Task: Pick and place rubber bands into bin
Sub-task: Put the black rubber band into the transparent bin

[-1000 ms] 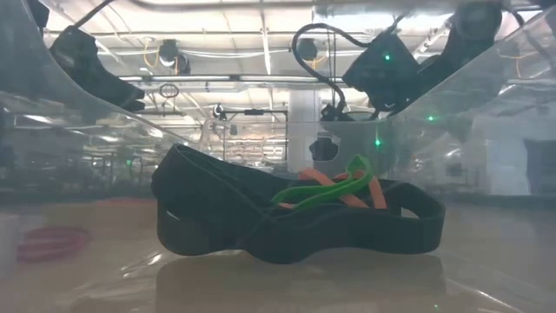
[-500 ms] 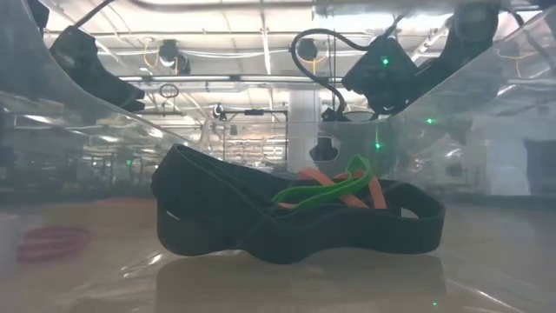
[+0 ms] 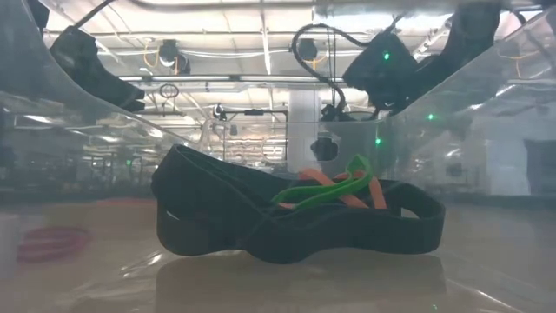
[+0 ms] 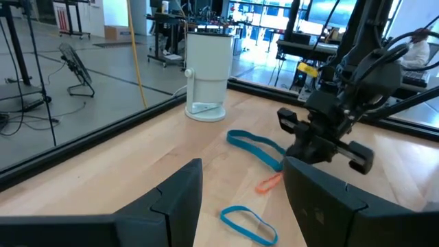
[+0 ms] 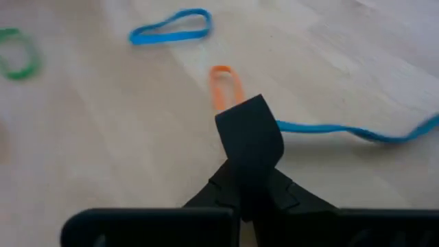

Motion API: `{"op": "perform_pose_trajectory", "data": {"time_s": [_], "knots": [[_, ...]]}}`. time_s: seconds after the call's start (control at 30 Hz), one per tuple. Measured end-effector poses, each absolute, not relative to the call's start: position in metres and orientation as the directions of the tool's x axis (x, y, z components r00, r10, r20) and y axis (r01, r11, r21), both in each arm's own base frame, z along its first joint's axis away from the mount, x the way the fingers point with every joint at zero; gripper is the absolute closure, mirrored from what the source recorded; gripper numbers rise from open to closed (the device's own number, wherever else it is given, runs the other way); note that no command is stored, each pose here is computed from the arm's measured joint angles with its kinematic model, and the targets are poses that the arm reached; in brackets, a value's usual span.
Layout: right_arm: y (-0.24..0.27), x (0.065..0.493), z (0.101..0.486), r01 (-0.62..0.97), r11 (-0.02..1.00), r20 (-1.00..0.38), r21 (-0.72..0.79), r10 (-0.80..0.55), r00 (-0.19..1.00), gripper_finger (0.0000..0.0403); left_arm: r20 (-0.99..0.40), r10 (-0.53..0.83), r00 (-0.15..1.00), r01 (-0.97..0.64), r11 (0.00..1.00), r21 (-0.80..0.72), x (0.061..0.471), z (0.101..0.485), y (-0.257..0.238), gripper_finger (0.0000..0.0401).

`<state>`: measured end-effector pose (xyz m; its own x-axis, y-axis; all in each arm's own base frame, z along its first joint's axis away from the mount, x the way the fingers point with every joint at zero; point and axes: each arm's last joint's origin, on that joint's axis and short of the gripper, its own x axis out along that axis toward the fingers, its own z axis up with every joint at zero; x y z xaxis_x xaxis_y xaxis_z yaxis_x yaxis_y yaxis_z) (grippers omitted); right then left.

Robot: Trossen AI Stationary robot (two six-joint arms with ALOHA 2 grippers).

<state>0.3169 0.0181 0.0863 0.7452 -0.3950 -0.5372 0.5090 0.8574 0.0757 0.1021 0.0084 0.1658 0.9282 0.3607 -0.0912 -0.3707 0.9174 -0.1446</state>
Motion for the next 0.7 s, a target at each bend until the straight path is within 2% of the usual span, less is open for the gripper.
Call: {"op": "perform_pose_trajectory", "data": {"time_s": [0.27, 0.7], "knots": [[0.018, 0.315, 0.139, 0.479, 0.866, -0.407, 0.144, -0.389, 0.826, 0.0399, -0.091, 0.36, 0.928, -0.37, 0.917, -0.147, 0.102, 0.166, 0.008, 0.0192], [0.015, 0.269, 0.267, 0.371, 0.899, -0.007, 0.233, -0.38, 0.925, 0.04, -0.091, 0.36, 0.928, -0.37, 0.917, -0.149, 0.102, 0.166, 0.008, 0.0192]]}}
